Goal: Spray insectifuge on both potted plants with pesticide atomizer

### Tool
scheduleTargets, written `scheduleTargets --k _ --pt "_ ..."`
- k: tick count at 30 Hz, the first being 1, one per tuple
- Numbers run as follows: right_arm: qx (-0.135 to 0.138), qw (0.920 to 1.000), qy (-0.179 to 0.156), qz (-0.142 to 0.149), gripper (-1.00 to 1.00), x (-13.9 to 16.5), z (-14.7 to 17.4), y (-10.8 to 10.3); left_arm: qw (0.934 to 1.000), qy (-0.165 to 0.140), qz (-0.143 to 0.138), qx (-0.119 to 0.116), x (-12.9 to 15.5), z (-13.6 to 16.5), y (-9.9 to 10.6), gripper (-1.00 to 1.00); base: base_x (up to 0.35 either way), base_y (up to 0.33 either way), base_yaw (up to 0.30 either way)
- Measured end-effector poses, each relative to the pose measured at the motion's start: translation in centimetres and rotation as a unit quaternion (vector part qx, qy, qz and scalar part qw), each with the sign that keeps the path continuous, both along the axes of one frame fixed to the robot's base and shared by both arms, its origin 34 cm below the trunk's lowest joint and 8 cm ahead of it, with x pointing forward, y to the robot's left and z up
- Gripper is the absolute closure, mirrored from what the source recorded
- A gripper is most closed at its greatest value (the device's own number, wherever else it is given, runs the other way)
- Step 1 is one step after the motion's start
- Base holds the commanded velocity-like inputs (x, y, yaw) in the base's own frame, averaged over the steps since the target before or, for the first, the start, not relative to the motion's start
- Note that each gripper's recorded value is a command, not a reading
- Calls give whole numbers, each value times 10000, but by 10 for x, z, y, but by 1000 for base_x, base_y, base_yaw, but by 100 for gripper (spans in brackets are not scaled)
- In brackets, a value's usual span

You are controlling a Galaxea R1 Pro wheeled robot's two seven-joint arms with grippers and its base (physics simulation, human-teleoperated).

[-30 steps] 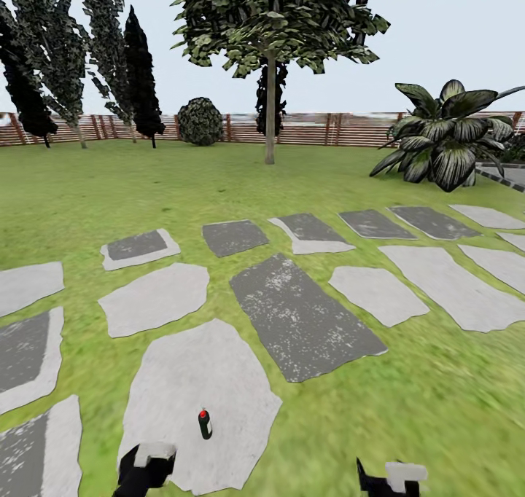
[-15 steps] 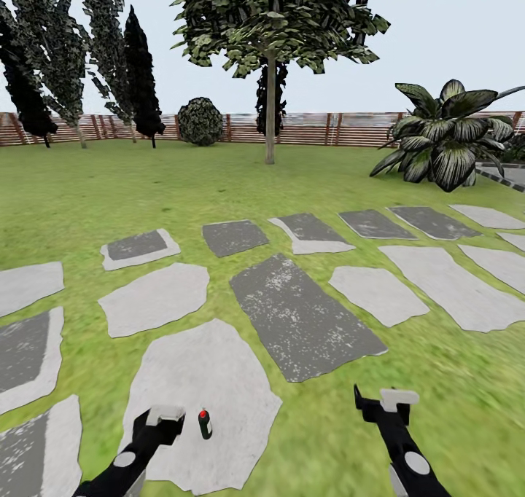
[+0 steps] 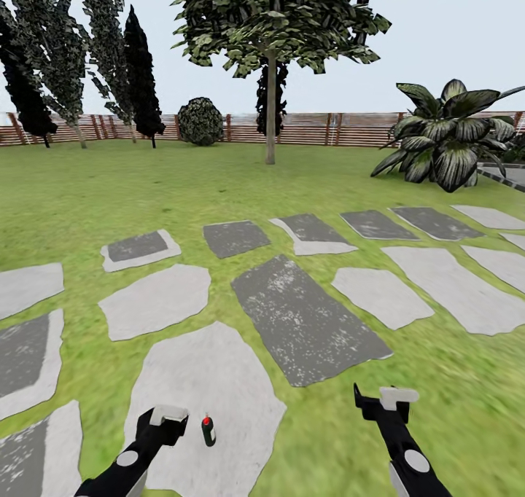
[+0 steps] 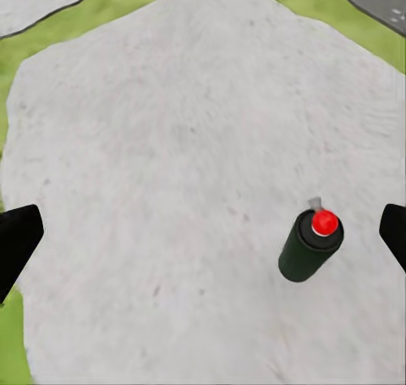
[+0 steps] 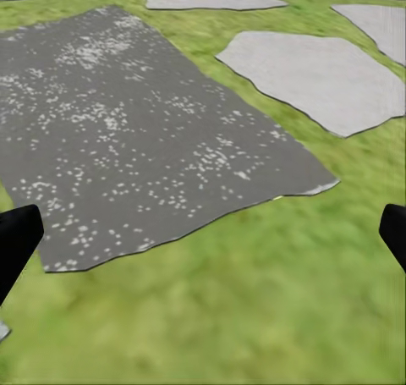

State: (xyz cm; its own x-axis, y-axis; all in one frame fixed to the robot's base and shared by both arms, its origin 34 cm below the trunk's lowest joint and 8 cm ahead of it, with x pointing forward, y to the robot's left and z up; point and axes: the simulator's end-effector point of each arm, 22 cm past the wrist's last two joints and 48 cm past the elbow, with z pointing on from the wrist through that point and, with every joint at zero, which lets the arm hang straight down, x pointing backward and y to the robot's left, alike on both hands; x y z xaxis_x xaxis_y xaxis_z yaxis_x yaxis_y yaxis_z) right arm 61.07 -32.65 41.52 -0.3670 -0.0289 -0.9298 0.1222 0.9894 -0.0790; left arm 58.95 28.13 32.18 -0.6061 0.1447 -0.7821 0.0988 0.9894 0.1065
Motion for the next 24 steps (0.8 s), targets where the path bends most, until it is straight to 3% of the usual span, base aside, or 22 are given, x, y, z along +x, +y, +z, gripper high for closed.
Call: scheduleTargets --k 7,14,24 --pt "-5 10000 5 6 -100 0 0 0 9999 -108 -16 -16 3 4 -2 -100 30 22 -7" --pt "-9 10000 4 1 -100 0 0 0 9999 -127 -19 -13 3 4 -1 -100 1 1 -186" --pt "-9 10000 16 -2 -100 -6 -24 0 9999 -121 -13 -15 -3 -19 -1 -100 0 0 -23"
